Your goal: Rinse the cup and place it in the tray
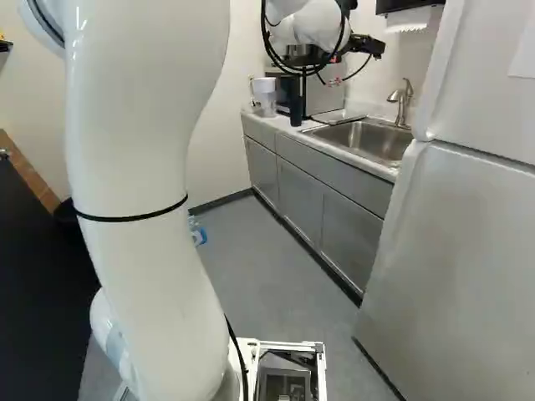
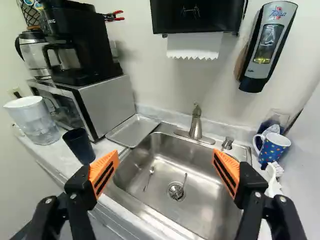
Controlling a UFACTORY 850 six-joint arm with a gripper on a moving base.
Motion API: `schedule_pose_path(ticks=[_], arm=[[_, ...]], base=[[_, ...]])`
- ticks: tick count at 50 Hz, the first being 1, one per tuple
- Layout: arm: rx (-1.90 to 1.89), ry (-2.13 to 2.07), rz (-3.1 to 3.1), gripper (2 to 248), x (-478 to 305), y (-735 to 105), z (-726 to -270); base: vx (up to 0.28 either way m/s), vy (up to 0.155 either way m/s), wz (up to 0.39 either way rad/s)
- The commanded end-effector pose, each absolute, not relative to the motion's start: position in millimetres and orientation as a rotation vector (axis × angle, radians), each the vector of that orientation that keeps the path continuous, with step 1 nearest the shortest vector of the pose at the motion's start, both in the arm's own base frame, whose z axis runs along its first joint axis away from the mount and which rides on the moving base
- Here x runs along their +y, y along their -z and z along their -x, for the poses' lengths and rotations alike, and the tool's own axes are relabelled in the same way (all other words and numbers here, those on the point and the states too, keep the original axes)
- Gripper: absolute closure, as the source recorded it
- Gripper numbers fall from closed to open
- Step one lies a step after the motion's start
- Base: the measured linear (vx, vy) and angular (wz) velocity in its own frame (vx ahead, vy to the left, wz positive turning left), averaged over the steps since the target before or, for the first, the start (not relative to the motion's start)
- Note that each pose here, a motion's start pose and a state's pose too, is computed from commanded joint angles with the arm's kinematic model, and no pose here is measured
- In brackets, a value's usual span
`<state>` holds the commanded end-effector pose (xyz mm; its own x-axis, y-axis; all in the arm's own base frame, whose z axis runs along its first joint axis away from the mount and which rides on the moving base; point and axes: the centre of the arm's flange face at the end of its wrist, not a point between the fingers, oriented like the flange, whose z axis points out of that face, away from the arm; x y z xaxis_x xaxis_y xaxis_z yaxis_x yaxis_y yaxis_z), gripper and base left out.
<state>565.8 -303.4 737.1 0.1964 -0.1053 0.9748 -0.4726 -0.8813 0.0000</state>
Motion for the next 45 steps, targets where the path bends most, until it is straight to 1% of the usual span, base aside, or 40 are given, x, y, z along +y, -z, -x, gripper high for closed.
schedule_pose_path(ticks=[30, 45], arm=[[-0.547, -1.735, -2.177, 3, -303.4, -737.1, -565.8], [-0.547, -1.735, -2.177, 3, -303.4, -737.1, -565.8]], base=[[0.087, 0.002, -0.010], [0.098, 0.008, -0.147]])
